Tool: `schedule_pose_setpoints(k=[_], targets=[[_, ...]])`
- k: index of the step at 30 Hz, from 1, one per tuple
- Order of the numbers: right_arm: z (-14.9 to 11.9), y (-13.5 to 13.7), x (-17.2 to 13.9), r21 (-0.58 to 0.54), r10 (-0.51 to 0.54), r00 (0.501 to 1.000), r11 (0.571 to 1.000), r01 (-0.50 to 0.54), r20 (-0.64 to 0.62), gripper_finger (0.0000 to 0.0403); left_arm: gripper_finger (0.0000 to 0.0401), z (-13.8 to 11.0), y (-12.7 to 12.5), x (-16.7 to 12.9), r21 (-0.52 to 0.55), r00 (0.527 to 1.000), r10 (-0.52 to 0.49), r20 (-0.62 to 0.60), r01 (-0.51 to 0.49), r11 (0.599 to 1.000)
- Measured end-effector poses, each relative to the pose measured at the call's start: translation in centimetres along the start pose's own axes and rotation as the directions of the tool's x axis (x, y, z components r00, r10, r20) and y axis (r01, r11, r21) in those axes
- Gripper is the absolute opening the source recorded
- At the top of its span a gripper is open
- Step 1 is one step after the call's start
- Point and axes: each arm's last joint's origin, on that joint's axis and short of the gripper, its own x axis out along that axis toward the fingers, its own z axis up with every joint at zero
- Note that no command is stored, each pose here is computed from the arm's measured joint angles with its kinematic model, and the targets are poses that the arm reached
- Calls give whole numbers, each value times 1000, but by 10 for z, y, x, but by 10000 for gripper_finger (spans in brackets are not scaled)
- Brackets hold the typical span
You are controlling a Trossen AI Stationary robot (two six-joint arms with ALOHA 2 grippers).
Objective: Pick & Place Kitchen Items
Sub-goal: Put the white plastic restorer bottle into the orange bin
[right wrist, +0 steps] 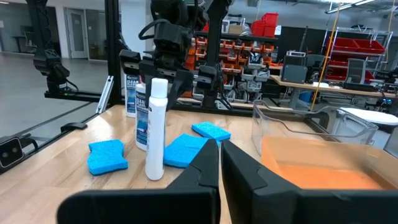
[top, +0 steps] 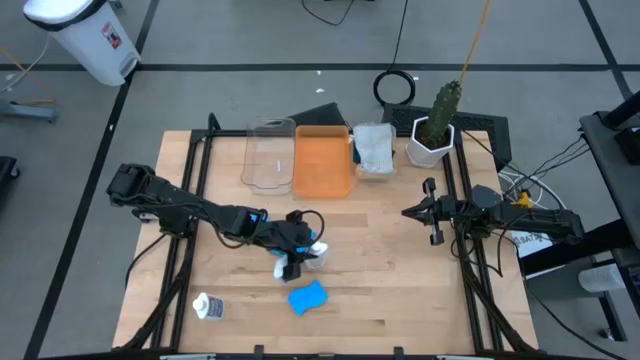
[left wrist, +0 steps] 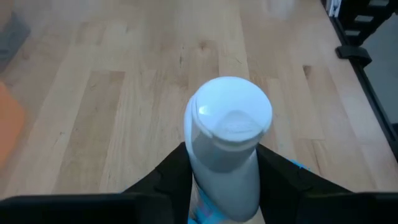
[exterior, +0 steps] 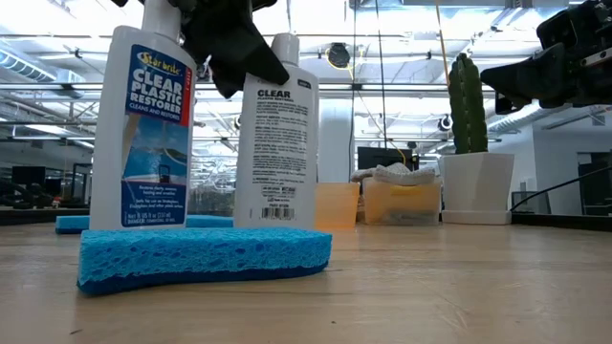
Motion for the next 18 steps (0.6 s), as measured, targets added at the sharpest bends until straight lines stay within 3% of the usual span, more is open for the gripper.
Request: schedule_pose_setpoints(k=[9, 18], targets=[[0, 0, 0, 0, 0, 1000, 1000, 0, 0, 0, 140, 18, 4, -14, -8, 991, 3, 137, -1, 1000], [0, 0, 0, 0, 0, 1000, 1000, 0, 0, 0, 139, 43, 40, -57, -85, 942, 162, 293, -143, 986]])
